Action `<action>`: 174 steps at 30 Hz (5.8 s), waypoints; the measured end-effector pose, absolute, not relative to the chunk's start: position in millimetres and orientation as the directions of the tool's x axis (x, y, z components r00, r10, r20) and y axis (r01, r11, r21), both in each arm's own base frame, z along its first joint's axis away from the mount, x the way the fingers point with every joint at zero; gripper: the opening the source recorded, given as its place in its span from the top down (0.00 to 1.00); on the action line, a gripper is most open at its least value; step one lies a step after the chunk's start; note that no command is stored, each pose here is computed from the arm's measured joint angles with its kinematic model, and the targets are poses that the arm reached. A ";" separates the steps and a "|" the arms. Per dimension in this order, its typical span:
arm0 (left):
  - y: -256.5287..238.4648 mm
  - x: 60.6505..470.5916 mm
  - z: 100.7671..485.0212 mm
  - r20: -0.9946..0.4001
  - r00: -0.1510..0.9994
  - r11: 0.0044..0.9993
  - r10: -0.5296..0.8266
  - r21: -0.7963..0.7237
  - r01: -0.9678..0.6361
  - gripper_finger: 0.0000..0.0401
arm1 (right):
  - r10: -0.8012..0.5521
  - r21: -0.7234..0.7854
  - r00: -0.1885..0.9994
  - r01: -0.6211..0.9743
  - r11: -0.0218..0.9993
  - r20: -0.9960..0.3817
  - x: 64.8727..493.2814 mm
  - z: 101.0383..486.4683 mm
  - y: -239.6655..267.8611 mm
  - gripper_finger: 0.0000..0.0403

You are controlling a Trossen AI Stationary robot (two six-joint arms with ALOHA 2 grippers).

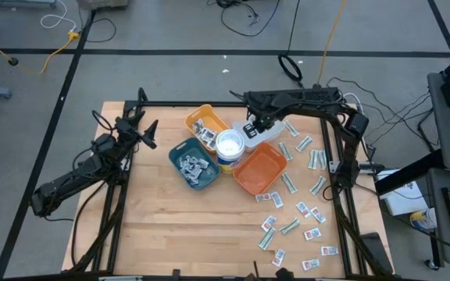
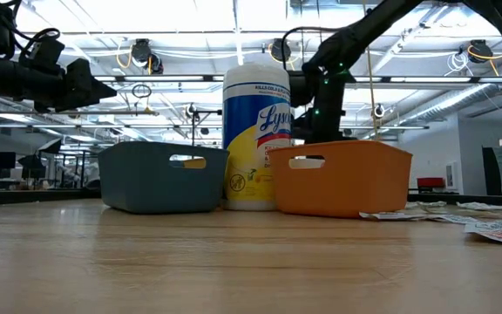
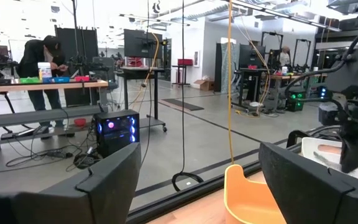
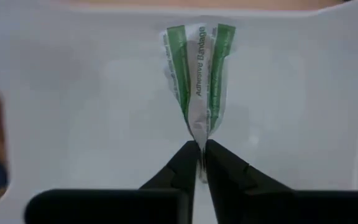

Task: Pick & Place First Aid Supplies
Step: Put the green bandage into the white bin

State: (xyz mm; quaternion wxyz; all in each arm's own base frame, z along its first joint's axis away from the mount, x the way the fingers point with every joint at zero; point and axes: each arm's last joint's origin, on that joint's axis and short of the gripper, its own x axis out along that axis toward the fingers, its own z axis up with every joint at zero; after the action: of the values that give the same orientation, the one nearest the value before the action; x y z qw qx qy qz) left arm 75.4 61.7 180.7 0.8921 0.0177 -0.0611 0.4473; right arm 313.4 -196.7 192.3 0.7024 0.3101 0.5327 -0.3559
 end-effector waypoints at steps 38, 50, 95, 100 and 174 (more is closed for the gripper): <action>61.7 75.4 180.7 0.125 0.592 0.599 0.796 -0.023 -0.800 0.22 | -0.095 0.001 0.035 0.942 0.336 -0.995 195.2 248.3 -256.8 0.62; 61.7 75.4 180.7 0.125 0.592 0.599 0.796 -0.023 -0.800 0.18 | -0.109 -0.019 0.018 0.944 0.331 -0.994 180.6 190.3 -247.0 0.64; 61.7 75.3 180.8 0.125 0.592 0.599 0.796 -0.023 -0.800 0.23 | -0.264 -0.044 0.029 0.963 0.266 -0.964 153.4 198.9 -206.6 1.00; 61.7 75.4 180.8 0.125 0.592 0.599 0.796 -0.023 -0.800 0.22 | -0.289 -0.048 0.030 0.964 0.260 -0.957 152.2 208.8 -205.7 1.00; 61.7 75.4 180.7 0.125 0.592 0.599 0.796 -0.023 -0.800 0.23 | -0.203 0.040 0.137 0.907 0.419 -0.969 288.5 256.7 -178.4 0.51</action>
State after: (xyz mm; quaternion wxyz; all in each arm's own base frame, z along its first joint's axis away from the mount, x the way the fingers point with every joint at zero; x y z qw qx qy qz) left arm 75.4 61.7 180.7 0.8921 0.0177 -0.0611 0.4473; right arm 288.5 -178.4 256.7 0.6704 0.3451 0.5098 -0.4143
